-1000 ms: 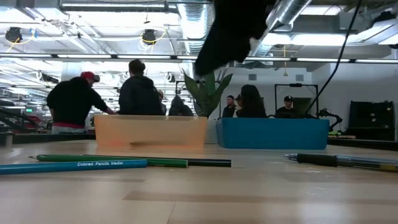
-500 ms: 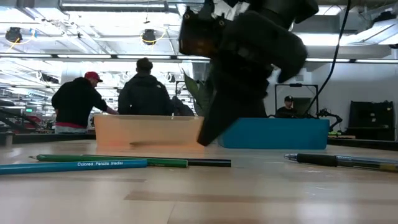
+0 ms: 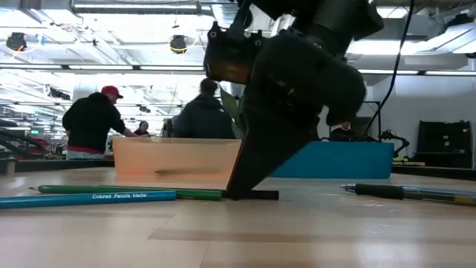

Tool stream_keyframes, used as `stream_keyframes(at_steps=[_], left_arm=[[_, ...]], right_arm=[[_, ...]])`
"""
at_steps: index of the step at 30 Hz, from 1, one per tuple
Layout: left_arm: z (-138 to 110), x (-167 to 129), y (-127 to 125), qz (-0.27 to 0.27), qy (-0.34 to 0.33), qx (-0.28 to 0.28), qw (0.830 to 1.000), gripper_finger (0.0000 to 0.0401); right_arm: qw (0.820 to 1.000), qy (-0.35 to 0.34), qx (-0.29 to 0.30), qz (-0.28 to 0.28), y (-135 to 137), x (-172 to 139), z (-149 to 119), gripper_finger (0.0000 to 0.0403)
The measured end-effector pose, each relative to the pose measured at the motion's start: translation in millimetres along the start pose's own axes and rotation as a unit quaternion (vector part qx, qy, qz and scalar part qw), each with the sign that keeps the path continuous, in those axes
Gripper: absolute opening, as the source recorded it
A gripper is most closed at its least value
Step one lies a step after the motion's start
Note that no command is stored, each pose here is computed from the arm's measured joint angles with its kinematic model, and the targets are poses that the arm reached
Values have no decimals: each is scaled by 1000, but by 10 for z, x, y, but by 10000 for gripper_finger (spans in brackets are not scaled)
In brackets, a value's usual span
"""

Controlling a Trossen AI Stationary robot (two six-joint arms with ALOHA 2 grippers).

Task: Sort pens & pencils
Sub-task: Put the black pencil into the blue bin

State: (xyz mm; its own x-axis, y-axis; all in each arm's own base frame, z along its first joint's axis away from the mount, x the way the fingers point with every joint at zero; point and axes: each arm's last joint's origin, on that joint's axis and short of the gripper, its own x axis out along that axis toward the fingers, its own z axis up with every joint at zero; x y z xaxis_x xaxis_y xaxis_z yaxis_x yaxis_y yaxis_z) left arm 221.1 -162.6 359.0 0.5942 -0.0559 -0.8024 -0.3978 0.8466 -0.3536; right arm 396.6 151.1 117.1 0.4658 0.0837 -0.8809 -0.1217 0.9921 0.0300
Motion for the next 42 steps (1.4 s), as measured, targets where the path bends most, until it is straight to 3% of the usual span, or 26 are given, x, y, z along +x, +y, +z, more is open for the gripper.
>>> stream_keyframes(at_steps=[5,12,23,36,42], left_arm=[[-1,1,3,2,0,0,1000,167],[1,1,11,8,-7,0,1000,167],[1,1,11,9,-8,-5,1000,167],[6,0,18,16,-19,-4,1000,167],[16,0,24,26,-36,4,999,167]], right_arm=[[1000,16,13,-1,-8,-13,-16,108],[998,57,15,-9,-70,-62,-76,14],[997,64,35,-1,-128,-174,-66,8],[996,-16,91,-8,-587,-1009,137,1],[993,-36,110,-16,-767,-1296,17,0]])
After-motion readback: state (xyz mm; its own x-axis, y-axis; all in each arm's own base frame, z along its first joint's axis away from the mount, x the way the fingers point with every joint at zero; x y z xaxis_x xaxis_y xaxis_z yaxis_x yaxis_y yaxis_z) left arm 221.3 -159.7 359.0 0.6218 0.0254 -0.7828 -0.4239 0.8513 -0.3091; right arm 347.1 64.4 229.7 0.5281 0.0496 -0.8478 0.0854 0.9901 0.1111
